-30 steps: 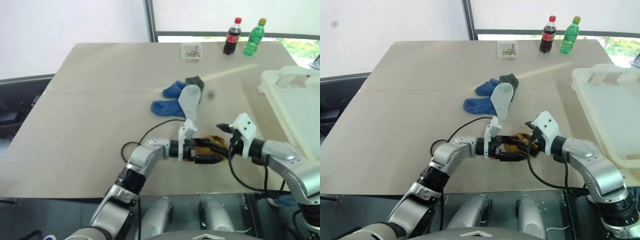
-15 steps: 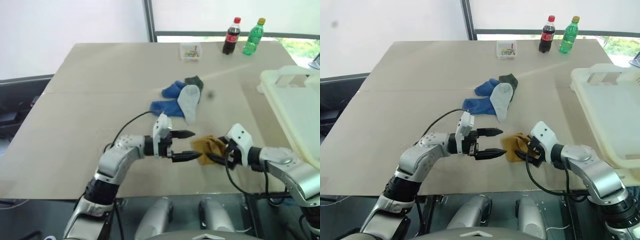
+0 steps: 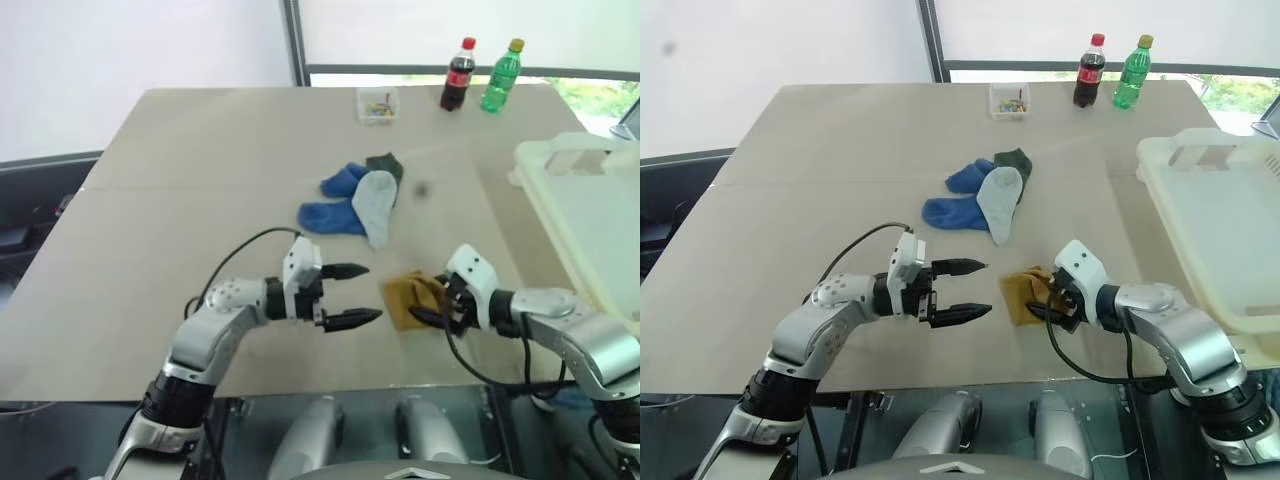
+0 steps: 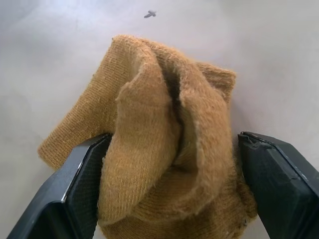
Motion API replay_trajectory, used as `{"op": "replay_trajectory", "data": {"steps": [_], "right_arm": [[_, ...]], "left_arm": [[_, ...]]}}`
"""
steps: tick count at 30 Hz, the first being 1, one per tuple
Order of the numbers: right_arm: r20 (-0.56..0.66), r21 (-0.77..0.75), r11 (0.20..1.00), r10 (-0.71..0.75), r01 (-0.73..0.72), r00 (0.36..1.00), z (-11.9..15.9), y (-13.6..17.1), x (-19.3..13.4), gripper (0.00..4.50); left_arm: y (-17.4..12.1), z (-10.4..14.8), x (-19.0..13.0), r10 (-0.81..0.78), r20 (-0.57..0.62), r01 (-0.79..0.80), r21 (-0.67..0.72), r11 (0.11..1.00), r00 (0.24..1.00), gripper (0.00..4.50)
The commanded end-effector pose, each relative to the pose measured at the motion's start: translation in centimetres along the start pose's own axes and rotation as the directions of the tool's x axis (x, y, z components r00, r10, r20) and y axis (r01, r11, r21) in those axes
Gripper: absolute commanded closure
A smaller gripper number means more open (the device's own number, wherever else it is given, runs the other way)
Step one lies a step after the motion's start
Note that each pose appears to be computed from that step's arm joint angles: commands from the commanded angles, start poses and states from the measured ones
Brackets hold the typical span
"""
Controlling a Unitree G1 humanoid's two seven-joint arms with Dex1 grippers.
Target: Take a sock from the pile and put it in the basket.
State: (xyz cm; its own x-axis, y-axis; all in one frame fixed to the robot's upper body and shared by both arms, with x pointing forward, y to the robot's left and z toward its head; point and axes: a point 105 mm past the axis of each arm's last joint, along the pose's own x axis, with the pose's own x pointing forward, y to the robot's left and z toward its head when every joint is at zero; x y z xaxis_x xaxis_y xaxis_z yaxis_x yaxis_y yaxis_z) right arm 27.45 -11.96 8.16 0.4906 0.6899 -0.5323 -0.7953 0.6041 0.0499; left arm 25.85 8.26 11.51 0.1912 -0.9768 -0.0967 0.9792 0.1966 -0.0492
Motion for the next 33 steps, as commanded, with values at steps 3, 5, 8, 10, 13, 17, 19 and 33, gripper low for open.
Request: {"op": "replay_trajectory", "data": {"steps": [3,5,8,10,13,17,19,33], "right_arm": [[-0.104,0.106,0.992,0.078,-0.067,0.992,-2.9,0.5,1.2,0.41],[-0.129,0.078,0.994,0.084,-0.074,0.988,-3.1,0.4,1.8,0.41],[-0.177,0.032,0.994,0.105,-0.101,0.979,-3.8,0.6,2.3,1.21],[-0.224,-0.005,0.99,0.135,-0.139,0.965,-4.6,1.1,2.5,2.1],[-0.27,-0.046,0.985,0.148,-0.166,0.951,-5.4,1.2,2.5,3.21],[-0.264,-0.042,0.986,0.146,-0.163,0.953,-5.3,0.8,2.4,4.49],[-0.201,0.011,0.989,0.148,-0.149,0.968,-4.3,0.6,2.3,4.49],[0.581,0.444,0.886,-0.4,0.136,0.708,10.8,-11.5,-10.5,4.49]], "left_arm": [[-0.5,1.3,-2.1,0.033,0.009,-0.033,0.074,0.997,0.999,0.0],[-0.6,1.3,-2.5,0.047,0.006,-0.047,0.075,0.996,0.999,0.0],[-0.9,1.3,-2.8,0.055,0.003,-0.055,0.075,0.996,0.998,0.0],[-1.1,1.2,-3.0,0.062,-0.002,-0.062,0.074,0.995,0.998,0.0],[-1.1,1.0,-3.2,0.076,-0.005,-0.075,0.069,0.995,0.997,0.0],[-1.2,0.9,-3.1,0.085,0.0,-0.085,0.065,0.994,0.996,0.0],[-1.2,1.0,-2.9,0.088,0.009,-0.088,0.065,0.994,0.996,0.0],[-0.4,4.5,0.2,0.035,0.189,-0.048,0.068,0.997,0.981,0.0]]}}
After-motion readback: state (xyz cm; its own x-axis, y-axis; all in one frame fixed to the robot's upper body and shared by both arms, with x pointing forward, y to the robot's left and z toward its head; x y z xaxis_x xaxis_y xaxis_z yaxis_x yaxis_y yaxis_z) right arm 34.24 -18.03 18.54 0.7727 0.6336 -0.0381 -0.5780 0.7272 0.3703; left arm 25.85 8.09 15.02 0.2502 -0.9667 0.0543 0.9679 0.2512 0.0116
